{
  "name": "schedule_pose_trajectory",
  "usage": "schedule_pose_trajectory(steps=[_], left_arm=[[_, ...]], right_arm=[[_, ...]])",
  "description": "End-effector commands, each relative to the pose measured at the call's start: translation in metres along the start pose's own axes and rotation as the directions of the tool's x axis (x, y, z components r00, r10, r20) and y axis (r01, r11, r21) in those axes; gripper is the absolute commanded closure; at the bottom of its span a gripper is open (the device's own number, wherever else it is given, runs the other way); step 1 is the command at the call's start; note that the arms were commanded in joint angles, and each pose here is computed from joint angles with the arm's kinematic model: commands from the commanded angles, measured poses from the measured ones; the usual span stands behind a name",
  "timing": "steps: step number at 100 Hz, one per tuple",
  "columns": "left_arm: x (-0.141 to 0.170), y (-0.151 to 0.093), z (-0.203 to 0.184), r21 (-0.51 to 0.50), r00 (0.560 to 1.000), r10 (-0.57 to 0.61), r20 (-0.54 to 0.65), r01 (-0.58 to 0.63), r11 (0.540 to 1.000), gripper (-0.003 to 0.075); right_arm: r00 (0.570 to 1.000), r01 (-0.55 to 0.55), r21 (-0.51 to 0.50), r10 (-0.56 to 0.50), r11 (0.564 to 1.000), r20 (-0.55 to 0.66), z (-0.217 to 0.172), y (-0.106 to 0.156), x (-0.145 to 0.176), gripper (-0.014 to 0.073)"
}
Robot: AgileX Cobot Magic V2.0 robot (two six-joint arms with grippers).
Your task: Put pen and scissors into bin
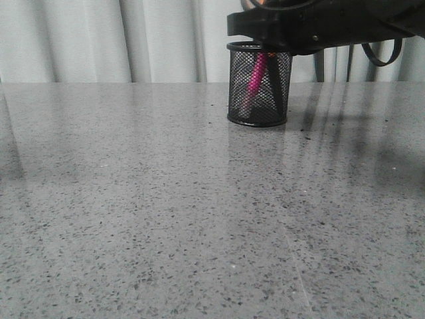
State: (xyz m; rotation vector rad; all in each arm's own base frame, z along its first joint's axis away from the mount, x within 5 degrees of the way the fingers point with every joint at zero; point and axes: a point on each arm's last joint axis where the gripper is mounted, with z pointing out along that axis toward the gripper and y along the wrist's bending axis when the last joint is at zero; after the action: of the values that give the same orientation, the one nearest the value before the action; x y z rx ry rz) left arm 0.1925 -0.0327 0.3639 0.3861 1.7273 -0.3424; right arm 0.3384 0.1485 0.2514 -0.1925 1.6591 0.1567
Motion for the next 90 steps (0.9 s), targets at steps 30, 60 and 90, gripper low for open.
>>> schedule_pose_trajectory(steps=[30,60,90], left_arm=[[-0.012,0.000,-0.005,-0.014,0.998,-0.018,0.057,0.019,1.000,0.0739],[-0.011,0.000,-0.006,-0.022,0.999,0.024,0.040,-0.024,0.999,0.0739],[-0.003,-0.013,-0.039,-0.102,0.989,0.095,0.109,-0.084,0.991,0.0739]], right_arm=[[0.960,-0.027,0.030,0.017,0.999,0.280,-0.030,-0.010,-0.067,0.0286],[0.900,0.102,0.105,-0.137,0.989,0.413,-0.098,-0.028,-0.107,0.0461],[0.857,0.099,0.130,-0.151,0.987,0.493,-0.175,-0.048,-0.105,0.0671]])
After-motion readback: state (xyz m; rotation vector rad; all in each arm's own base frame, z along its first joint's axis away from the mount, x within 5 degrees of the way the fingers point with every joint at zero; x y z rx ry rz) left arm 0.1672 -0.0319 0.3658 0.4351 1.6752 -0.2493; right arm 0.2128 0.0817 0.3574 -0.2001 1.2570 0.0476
